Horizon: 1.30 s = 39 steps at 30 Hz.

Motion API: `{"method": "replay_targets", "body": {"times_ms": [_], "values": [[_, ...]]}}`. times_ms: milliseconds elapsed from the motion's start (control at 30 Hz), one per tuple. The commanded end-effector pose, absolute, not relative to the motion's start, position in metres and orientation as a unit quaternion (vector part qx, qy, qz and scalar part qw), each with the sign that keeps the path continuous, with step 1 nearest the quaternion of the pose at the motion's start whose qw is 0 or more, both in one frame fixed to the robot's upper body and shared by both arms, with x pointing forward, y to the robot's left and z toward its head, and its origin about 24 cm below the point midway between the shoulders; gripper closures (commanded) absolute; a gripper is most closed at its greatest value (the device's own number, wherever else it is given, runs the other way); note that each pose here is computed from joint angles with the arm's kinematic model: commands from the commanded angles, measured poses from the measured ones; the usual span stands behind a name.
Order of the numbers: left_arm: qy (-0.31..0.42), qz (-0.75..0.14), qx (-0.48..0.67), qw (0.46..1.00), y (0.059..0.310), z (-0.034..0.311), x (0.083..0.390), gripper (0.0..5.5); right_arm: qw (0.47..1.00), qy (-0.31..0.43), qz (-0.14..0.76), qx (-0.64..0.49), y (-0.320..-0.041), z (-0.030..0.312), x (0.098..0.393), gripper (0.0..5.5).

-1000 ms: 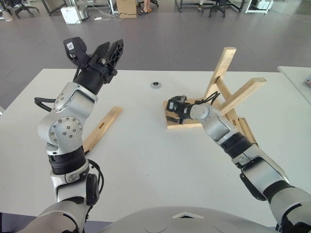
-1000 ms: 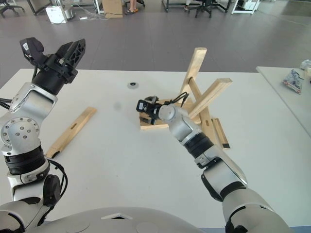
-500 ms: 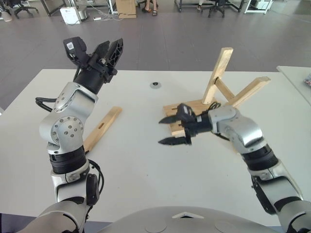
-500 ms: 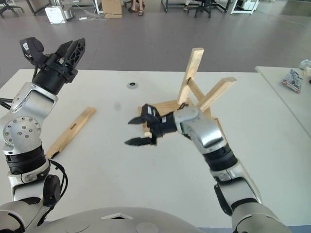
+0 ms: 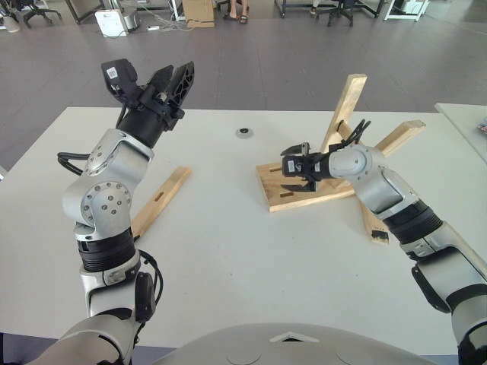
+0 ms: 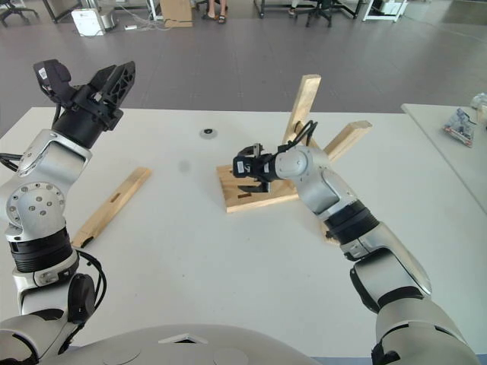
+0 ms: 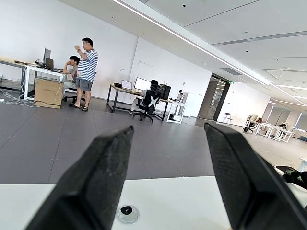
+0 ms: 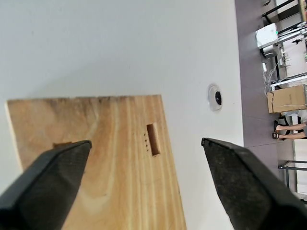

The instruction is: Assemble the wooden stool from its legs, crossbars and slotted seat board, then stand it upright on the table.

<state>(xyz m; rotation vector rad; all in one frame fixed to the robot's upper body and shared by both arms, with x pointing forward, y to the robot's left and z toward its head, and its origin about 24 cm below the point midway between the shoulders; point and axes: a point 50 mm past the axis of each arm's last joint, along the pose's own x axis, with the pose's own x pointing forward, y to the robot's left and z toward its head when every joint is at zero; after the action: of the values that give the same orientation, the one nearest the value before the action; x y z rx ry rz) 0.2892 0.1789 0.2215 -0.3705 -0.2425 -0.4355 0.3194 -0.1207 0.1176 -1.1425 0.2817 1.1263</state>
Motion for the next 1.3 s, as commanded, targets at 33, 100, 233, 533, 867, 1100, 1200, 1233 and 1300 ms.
{"method": "replay_targets", "body": {"times_ms": [33, 100, 233, 533, 867, 1100, 1200, 1233, 1300], "values": [[-0.119, -0.214, -0.18, 0.953, 0.178, 0.222, 0.288, 2.75, 0.659, 0.142, 0.515, -0.529, -0.123, 0.117, 0.319, 1.19], [-0.118, -0.213, -0.181, 0.953, 0.177, 0.222, 0.288, 2.75, 0.655, 0.152, 0.519, -0.528, -0.123, 0.113, 0.32, 1.19], [-0.117, -0.209, -0.184, 0.953, 0.178, 0.219, 0.287, 2.75, 0.664, 0.166, 0.504, -0.527, -0.119, 0.101, 0.329, 1.19], [-0.119, -0.205, -0.188, 0.953, 0.177, 0.218, 0.287, 2.75, 0.583, 0.16, 0.58, -0.546, -0.097, 0.092, 0.33, 1.19], [-0.123, -0.209, -0.188, 0.952, 0.176, 0.219, 0.289, 2.75, 0.462, 0.226, 0.735, -0.443, -0.126, 0.107, 0.299, 1.19], [-0.122, -0.216, -0.189, 0.95, 0.174, 0.219, 0.29, 2.75, 0.723, -0.083, 0.639, -0.247, -0.126, 0.283, 0.337, 1.19], [-0.123, -0.214, -0.188, 0.951, 0.176, 0.219, 0.29, 2.75, 0.861, -0.136, 0.409, -0.27, -0.188, 0.33, 0.362, 1.19], [-0.122, -0.211, -0.186, 0.952, 0.177, 0.218, 0.289, 2.75, 0.884, -0.128, 0.329, -0.305, -0.213, 0.333, 0.365, 1.19], [-0.115, -0.194, -0.171, 0.959, 0.185, 0.212, 0.287, 2.75, 0.915, -0.09, 0.116, -0.377, -0.283, 0.337, 0.359, 1.19]]}}
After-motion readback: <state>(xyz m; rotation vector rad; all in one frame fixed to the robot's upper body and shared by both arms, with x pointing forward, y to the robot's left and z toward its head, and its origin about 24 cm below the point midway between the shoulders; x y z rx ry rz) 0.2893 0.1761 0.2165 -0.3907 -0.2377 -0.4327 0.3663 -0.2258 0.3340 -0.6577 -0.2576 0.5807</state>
